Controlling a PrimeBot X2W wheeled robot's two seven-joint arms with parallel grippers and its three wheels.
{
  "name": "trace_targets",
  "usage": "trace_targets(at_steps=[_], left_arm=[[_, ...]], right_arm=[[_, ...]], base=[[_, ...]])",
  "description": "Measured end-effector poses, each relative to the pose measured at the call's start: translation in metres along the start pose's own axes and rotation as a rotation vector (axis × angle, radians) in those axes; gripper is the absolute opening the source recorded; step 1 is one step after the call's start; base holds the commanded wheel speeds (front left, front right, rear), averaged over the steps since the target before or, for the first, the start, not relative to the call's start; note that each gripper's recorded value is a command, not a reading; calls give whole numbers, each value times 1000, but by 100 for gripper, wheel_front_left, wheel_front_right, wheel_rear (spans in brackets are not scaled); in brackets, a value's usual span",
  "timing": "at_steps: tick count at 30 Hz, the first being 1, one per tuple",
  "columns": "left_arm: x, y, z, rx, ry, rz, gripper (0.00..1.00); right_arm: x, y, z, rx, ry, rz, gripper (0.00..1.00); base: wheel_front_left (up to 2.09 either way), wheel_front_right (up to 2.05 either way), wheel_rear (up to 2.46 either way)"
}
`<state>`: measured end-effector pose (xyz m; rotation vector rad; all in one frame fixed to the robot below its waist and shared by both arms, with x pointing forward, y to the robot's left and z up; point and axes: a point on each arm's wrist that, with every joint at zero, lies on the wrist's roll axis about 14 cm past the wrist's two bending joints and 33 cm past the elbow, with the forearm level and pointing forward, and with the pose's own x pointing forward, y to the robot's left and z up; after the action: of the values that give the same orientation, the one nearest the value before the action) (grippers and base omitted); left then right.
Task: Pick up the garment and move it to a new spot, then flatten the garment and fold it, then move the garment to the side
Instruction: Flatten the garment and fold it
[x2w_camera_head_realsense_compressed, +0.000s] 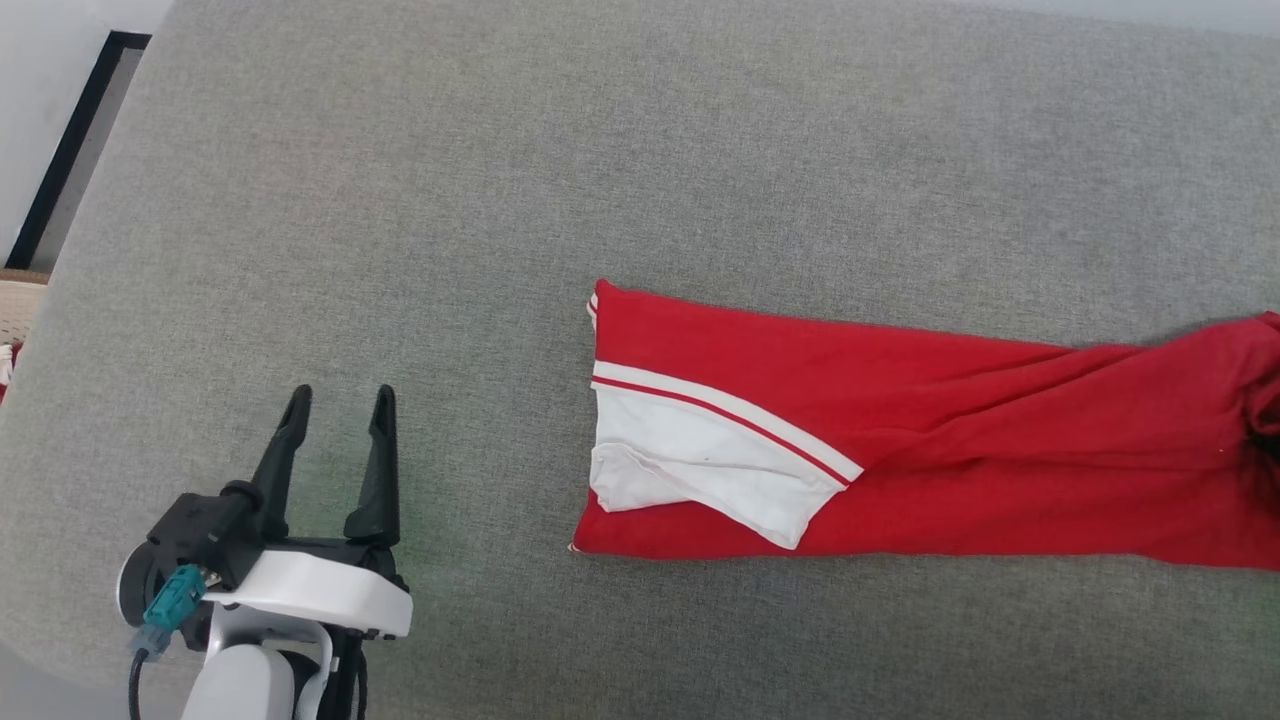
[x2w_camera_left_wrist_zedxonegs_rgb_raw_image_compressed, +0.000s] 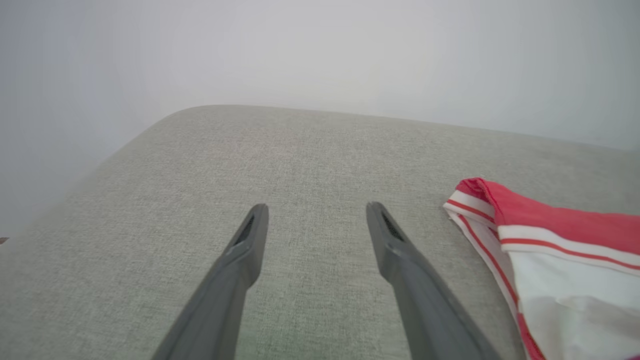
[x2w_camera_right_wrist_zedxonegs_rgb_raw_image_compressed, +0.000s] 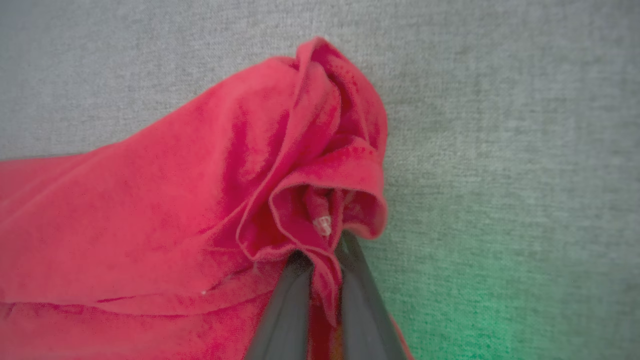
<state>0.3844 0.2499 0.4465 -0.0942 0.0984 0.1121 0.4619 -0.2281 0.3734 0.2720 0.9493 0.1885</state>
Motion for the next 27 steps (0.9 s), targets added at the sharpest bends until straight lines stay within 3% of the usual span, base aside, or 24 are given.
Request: trace_targets(at_steps=[9,27], left_arm=[[2,-8,0,-30,-5,-27,100],[30,-38,-11,-56,20,-142,100]], right_arm=[[-20,-27,12,43,-71,-51,0],[-133,-165,56,171,-296,-409,0]], base=[[0,0,0],[0,0,0]])
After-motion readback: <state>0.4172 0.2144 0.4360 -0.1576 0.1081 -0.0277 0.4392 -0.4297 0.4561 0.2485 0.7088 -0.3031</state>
